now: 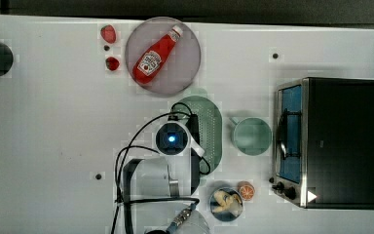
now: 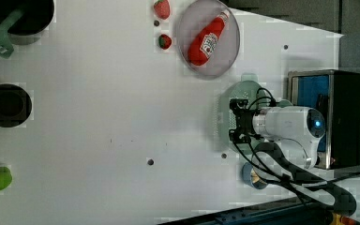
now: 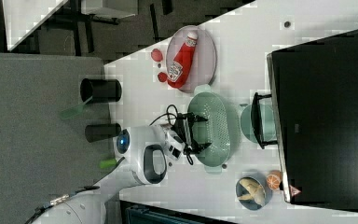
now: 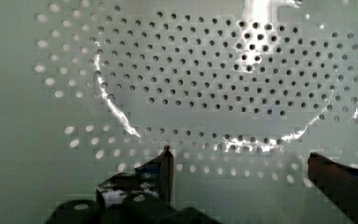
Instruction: Drag strainer right to left.
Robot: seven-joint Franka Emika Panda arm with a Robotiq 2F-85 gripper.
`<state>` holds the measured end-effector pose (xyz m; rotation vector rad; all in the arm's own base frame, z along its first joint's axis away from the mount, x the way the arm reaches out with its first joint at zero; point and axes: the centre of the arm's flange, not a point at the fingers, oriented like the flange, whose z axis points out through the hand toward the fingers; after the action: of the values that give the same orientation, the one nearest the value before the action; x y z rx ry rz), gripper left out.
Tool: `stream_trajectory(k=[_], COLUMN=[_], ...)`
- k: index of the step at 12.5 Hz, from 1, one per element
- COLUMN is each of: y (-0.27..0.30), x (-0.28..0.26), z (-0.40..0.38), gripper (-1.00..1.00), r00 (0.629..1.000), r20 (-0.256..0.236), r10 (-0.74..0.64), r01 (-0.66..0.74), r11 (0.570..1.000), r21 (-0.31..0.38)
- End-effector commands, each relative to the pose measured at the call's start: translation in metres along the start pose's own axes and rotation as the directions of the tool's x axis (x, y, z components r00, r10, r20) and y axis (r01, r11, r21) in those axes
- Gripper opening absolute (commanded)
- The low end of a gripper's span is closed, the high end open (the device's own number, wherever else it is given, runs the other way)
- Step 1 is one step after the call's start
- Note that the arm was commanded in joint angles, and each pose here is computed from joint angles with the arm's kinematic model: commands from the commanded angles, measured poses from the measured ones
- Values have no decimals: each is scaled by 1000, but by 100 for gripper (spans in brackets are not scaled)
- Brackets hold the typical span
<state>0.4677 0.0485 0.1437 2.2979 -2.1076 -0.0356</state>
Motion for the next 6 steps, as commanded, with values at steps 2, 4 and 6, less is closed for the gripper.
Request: stream_trajectory(k=[2,4,6], y=[-9,-11,-12], x=[-40,-61,-82], z=[-6,-5,-5], gripper=[100,100,100], r00=[1000,998,996], r20=[2,6,11], r10=[23,67,83], r01=[-23,-68,-84], r11=[999,997,996], r21=[26,29,33])
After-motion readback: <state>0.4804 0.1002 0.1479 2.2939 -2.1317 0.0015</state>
